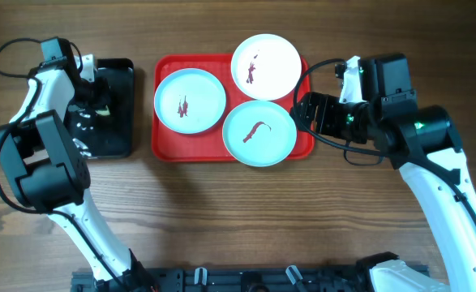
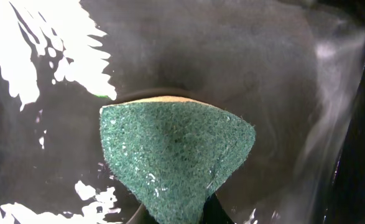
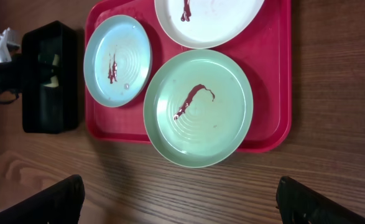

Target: Clean dirty plates on tray and stack at the side

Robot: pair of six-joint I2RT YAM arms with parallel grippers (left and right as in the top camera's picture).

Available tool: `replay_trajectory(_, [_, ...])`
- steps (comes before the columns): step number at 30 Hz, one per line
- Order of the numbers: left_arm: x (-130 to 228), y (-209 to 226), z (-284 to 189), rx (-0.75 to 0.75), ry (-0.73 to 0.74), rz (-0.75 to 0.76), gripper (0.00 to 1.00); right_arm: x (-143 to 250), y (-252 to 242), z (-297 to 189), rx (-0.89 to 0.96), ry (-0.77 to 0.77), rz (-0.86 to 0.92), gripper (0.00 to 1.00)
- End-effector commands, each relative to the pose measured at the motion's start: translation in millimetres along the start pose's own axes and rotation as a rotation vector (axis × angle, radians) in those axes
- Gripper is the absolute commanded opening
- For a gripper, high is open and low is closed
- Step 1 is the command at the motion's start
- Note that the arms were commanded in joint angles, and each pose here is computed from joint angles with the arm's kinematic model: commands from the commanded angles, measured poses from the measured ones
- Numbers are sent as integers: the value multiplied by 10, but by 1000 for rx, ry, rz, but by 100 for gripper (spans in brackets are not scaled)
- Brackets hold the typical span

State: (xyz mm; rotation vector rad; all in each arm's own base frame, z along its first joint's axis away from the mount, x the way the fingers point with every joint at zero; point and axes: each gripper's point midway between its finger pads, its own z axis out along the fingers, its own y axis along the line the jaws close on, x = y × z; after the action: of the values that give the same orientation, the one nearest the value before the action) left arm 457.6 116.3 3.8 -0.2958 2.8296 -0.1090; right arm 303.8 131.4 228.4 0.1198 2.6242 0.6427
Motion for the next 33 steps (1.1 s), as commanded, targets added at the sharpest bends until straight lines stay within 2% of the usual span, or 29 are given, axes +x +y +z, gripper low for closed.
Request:
replay_trajectory(1, [-3, -7, -31, 9, 5, -49, 4, -68, -22, -12, 18, -17, 12, 100])
replay_trajectory(4, [-1, -14, -81, 9, 4, -49, 4, -68, -21, -12, 18, -18, 12, 100])
replay_trajectory(5, [5, -15, -83, 9, 7, -50, 8, -68, -21, -12, 18, -18, 12, 100])
replay_trajectory(6, [12, -15, -82, 9, 9, -50, 19, -68, -22, -12, 19, -18, 12, 100])
replay_trajectory(7, [22, -16, -82, 9, 14, -51, 45, -69, -22, -12, 19, -18, 12, 100])
replay_trajectory(9, [37, -17, -81, 10, 20, -51, 68, -69, -22, -12, 19, -18, 12, 100])
replay_trajectory(11, [45, -17, -81, 10, 23, -51, 78, -70, -27, -13, 21, -19, 12, 100])
replay_trajectory(15, [48, -17, -80, 10, 23, -51, 83, -67, -29, -13, 22, -18, 13, 100])
replay_trajectory(18, [26, -15, -79, 9, 15, -49, 80, -62, -31, -13, 23, -16, 13, 100])
replay_trajectory(21, [-42, -10, -79, 7, -13, -41, 63, -61, -31, -12, 23, -15, 13, 100])
replay_trajectory(24, [-83, -7, -80, 6, -30, -30, 54, -54, -34, -12, 24, -13, 13, 100])
replay_trajectory(27, [-84, -8, -80, 6, -30, 18, 50, -53, -36, -12, 25, -12, 12, 100])
replay_trajectory(29, [-93, -6, -80, 5, -34, 18, 52, -54, -35, -12, 25, -12, 9, 100])
replay_trajectory(31, [-106, -5, -81, 5, -39, 19, 61, -54, -35, -12, 25, -12, 10, 100])
replay_trajectory(33, [-116, -5, -83, 5, -43, 20, 75, -54, -35, -12, 25, -12, 10, 100])
